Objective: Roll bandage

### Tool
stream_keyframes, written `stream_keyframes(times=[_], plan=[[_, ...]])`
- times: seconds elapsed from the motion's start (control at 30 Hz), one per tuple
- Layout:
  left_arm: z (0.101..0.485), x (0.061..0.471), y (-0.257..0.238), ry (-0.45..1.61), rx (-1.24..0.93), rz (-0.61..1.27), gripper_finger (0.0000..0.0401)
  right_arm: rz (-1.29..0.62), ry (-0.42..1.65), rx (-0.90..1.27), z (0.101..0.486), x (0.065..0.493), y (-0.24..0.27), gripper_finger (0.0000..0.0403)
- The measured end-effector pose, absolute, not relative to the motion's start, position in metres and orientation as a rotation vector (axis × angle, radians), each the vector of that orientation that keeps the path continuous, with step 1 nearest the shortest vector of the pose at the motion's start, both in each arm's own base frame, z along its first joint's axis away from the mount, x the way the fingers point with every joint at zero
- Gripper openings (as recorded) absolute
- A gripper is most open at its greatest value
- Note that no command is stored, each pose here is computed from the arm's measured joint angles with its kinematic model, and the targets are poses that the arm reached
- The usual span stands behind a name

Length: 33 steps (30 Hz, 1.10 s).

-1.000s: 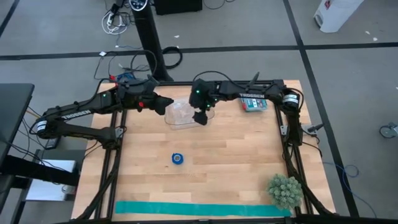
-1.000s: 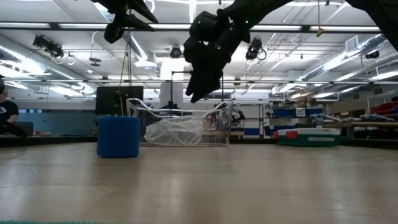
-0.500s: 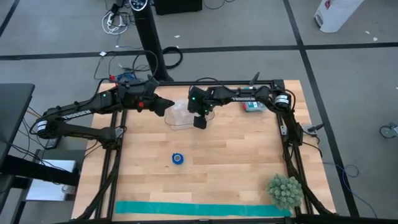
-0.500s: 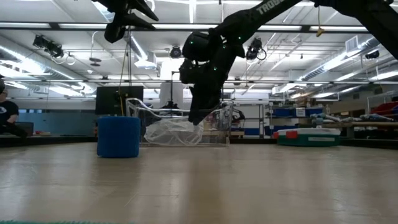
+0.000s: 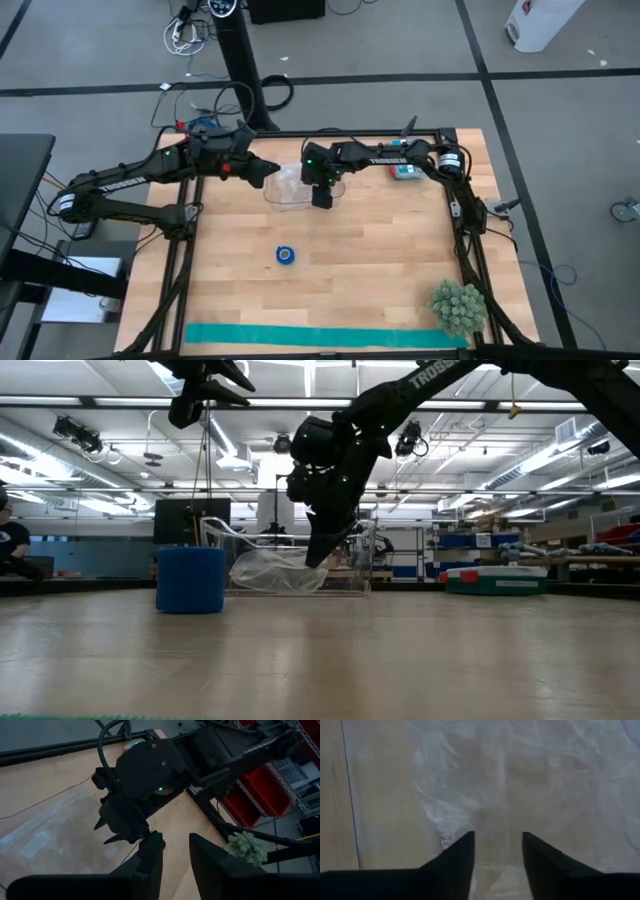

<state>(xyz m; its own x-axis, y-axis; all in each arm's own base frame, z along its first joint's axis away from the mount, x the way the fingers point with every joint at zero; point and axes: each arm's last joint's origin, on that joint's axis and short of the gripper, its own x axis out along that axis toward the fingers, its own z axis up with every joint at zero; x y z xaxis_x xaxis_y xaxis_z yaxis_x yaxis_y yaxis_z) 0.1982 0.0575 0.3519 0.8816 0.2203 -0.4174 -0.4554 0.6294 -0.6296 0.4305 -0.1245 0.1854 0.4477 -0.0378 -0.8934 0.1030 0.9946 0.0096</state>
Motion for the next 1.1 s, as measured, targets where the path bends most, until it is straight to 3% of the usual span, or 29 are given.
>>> stream_keyframes(times=[0.23,0.53,0.77,0.97,1.1], plan=[[0.352,0.198,0.058,0.317,-0.794,0.393,0.0101,-0.077,1.1,0.108,0.186,0.428,-0.129,0.0012],[0.352,0.198,0.058,0.317,-0.793,0.393,0.0101,-0.103,1.001,0.177,0.236,0.413,-0.125,0.0001],[0.352,0.198,0.058,0.317,-0.793,0.393,0.0101,-0.214,0.947,0.567,0.247,0.395,-0.16,0.0037],[0.352,0.198,0.058,0.316,-0.795,0.393,0.0101,-0.338,0.859,0.74,0.25,0.393,-0.177,0.0115],[0.352,0.198,0.058,0.315,-0.801,0.393,0.0101,-0.313,0.823,0.836,0.252,0.392,-0.183,0.0169]])
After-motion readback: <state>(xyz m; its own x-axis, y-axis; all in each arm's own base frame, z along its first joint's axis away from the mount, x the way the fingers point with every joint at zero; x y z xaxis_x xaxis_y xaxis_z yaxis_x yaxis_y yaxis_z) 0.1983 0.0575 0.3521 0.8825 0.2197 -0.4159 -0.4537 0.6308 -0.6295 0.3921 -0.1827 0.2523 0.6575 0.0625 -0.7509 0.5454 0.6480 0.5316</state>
